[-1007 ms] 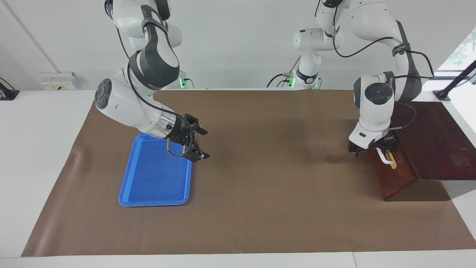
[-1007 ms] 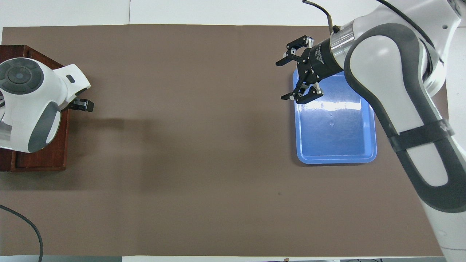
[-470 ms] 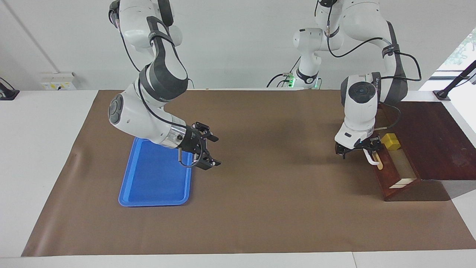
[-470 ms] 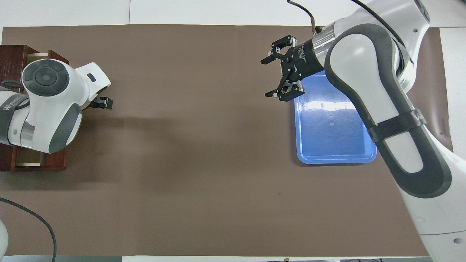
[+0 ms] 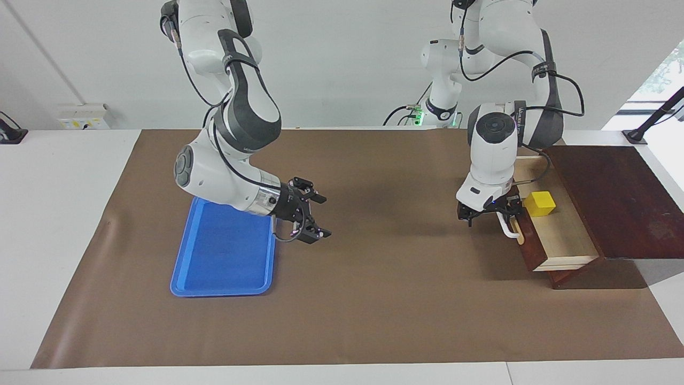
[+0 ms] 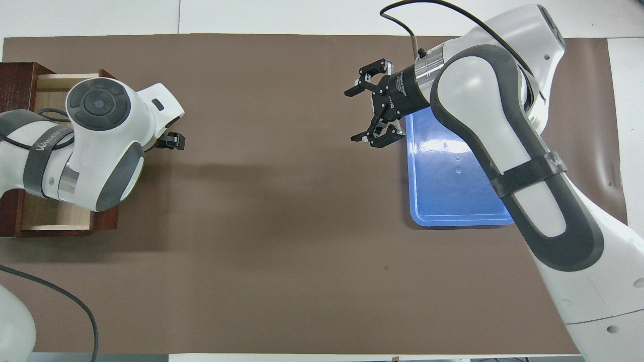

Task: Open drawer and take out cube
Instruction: 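Release the drawer handle and lift the left gripper above the drawer, then lower the left gripper into the drawer and grasp the yellow cube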

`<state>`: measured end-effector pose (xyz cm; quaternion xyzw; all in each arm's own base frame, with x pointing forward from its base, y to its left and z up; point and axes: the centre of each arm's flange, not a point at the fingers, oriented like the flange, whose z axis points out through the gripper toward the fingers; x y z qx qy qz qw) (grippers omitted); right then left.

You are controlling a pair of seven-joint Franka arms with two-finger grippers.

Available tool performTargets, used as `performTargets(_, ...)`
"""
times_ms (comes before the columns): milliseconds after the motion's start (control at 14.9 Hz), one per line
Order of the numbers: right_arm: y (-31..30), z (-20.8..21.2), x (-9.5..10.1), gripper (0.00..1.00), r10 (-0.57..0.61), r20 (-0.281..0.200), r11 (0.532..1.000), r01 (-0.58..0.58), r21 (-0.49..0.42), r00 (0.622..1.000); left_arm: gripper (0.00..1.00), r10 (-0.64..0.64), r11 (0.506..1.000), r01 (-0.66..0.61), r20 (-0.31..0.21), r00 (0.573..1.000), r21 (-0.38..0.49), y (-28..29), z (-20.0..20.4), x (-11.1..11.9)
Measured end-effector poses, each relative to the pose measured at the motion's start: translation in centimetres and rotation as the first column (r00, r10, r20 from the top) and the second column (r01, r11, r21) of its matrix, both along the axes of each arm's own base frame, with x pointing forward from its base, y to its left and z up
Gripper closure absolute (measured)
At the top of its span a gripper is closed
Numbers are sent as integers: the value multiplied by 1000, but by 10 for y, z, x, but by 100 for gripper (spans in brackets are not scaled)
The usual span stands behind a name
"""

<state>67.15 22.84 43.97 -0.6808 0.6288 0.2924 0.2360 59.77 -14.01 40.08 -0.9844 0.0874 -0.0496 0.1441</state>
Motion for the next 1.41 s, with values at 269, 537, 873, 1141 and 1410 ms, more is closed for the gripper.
performTargets(269,-1,-4,-3,0,0,-12,1000,0,-2,1000,0,23,999,-23,0,1000,-22,-8,0,-2)
performTargets(537,-1,-6,-4,0,2,-13,1000,-2,-3,1000,0,46,999,-46,2,999,-26,-11,4,-1)
performTargets(873,-5,-11,-5,0,44,55,999,-44,-2,998,0,143,987,-145,-34,989,-69,-13,69,19)
performTargets(1141,-5,-11,-6,0,43,54,999,-43,-2,998,0,391,914,-391,-25,920,-111,12,107,31)
performTargets(1410,-6,-12,-6,0,42,52,999,-42,-3,998,0,703,694,-692,-23,711,-200,86,122,43)
